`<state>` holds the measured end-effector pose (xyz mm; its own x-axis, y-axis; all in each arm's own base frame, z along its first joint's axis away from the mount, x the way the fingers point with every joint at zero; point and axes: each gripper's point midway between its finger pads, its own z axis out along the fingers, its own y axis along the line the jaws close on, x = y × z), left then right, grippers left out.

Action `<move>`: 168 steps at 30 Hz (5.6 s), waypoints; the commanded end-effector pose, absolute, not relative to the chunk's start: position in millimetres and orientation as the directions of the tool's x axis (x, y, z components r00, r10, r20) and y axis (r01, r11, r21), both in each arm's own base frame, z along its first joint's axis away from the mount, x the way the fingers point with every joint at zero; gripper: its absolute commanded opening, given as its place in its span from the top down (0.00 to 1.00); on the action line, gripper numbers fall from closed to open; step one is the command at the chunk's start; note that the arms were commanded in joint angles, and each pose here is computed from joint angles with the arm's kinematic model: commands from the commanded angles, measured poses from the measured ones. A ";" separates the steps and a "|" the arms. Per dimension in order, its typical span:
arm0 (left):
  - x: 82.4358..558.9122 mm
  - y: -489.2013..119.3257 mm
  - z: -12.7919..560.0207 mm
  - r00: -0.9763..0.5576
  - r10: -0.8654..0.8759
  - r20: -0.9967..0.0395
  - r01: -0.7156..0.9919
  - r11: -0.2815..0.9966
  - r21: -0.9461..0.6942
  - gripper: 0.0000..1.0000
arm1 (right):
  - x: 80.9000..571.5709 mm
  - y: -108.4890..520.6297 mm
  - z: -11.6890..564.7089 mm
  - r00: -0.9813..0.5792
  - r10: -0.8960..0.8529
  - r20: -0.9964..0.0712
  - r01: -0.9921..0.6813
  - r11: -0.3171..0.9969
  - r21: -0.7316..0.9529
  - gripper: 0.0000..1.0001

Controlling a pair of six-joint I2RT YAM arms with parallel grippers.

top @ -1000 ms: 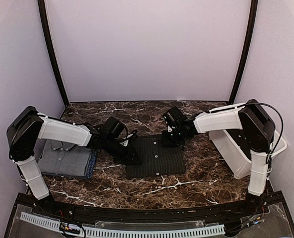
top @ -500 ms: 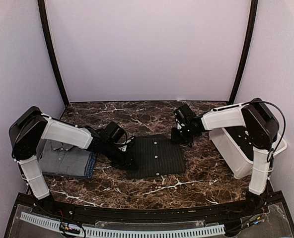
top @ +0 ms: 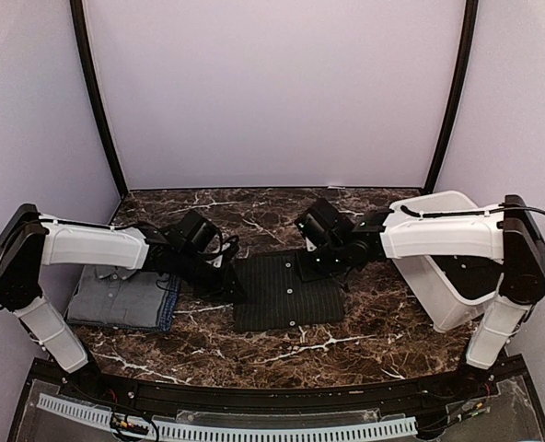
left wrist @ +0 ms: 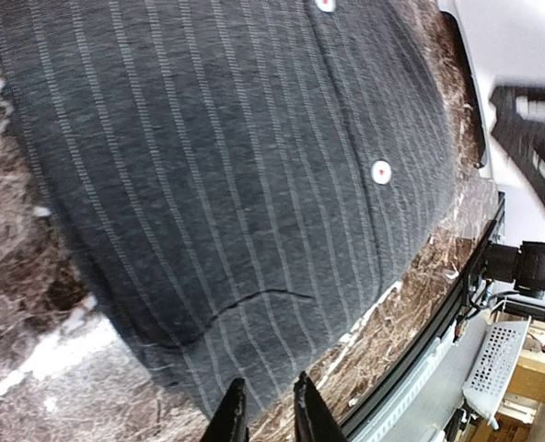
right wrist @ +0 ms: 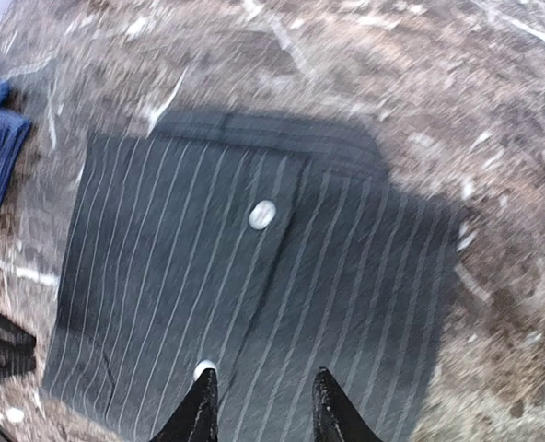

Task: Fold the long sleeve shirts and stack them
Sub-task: Smooth out the square-folded shirt at the center of the board, then turn over the square folded shirt at the center of the board.

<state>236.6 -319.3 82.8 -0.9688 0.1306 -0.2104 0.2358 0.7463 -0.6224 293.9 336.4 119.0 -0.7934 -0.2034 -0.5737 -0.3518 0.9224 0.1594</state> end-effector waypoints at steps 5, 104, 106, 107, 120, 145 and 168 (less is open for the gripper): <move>245.8 -291.7 76.5 -0.982 0.049 -0.180 0.149 0.789 -0.596 0.81 | 231.8 344.7 64.6 -0.843 -0.289 -0.454 -0.375 0.920 0.112 0.68; 240.8 -245.5 31.2 -0.996 0.042 -0.080 0.077 0.865 -0.497 1.00 | 266.5 294.1 79.6 -0.846 -0.104 -0.522 -0.240 0.950 0.200 0.69; 243.3 -242.9 34.7 -0.996 0.047 -0.081 0.082 0.855 -0.512 1.00 | 267.5 300.2 74.8 -0.850 -0.111 -0.514 -0.248 0.947 0.206 0.69; 246.1 -242.3 37.1 -0.995 0.044 -0.085 0.082 0.852 -0.517 1.00 | 268.3 302.6 73.1 -0.852 -0.113 -0.511 -0.250 0.945 0.209 0.69; 249.6 -236.0 30.4 -0.997 0.035 -0.071 0.067 0.853 -0.517 1.00 | 273.3 324.5 52.6 -0.866 -0.133 -0.483 -0.276 0.931 0.240 0.69; 221.0 -227.4 -14.9 -1.000 -0.012 -0.011 -0.006 0.914 -0.405 0.56 | 256.3 301.3 16.0 -0.898 -0.139 -0.417 -0.236 0.953 0.192 0.74; 262.9 -223.7 106.6 -0.968 0.111 -0.225 0.191 0.908 -0.372 1.00 | 263.1 348.9 10.1 -0.899 -0.152 -0.411 -0.289 0.911 0.294 0.75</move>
